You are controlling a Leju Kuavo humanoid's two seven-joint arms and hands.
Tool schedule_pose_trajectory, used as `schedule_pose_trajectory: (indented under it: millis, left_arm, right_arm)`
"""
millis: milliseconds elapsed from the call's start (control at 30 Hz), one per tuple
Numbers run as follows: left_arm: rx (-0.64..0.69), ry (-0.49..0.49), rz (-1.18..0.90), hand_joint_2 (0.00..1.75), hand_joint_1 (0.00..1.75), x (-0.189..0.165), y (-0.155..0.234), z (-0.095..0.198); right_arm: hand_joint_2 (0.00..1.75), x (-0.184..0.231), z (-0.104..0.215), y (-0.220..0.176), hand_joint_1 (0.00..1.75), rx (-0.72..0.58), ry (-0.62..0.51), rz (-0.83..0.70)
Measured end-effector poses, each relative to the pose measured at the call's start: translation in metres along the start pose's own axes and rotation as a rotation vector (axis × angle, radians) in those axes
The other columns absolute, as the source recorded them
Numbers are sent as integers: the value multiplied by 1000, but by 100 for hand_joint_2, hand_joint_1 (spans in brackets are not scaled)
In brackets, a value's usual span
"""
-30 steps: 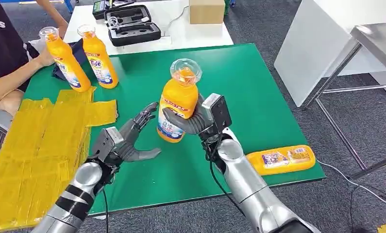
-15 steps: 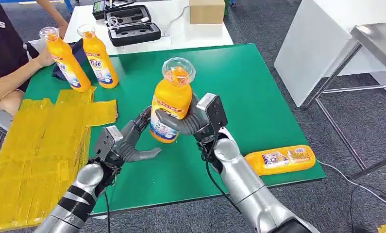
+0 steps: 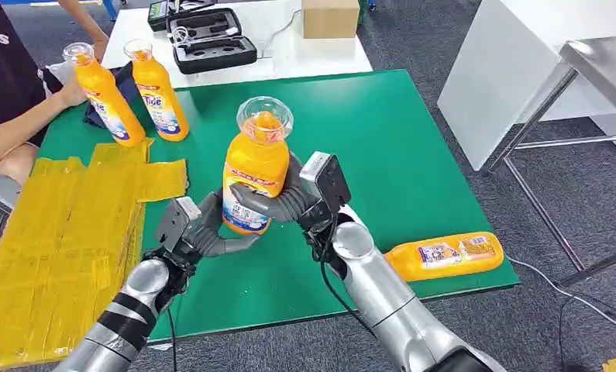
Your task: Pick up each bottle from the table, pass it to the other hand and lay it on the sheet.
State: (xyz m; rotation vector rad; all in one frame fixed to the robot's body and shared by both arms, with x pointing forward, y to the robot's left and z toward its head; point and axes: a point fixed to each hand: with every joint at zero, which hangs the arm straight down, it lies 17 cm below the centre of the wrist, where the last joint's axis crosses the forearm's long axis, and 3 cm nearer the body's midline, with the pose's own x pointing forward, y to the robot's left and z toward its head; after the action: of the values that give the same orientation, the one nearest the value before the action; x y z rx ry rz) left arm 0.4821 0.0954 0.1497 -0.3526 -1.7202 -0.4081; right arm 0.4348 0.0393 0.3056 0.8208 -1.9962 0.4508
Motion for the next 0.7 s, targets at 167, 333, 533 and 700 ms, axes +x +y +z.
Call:
schedule_pose_trajectory:
  millis: [167,333,533,700]
  left_arm:
    - [5,2,8,175,0,0,2,-3]
    - [11,1,28,175,0,0,2,-4]
    - [20,-7,84,175,0,3,4,-5]
    - [49,-3,104,175,0,3,8,-5]
  right_arm:
    - [175,1,-1,9,175,22,0,-24]
    - [175,1,-3,17,175,35,6,-49]
    - [175,0,-3,23,175,41,5,-60]
    - [175,4,-4,29,175,53,-18,-31]
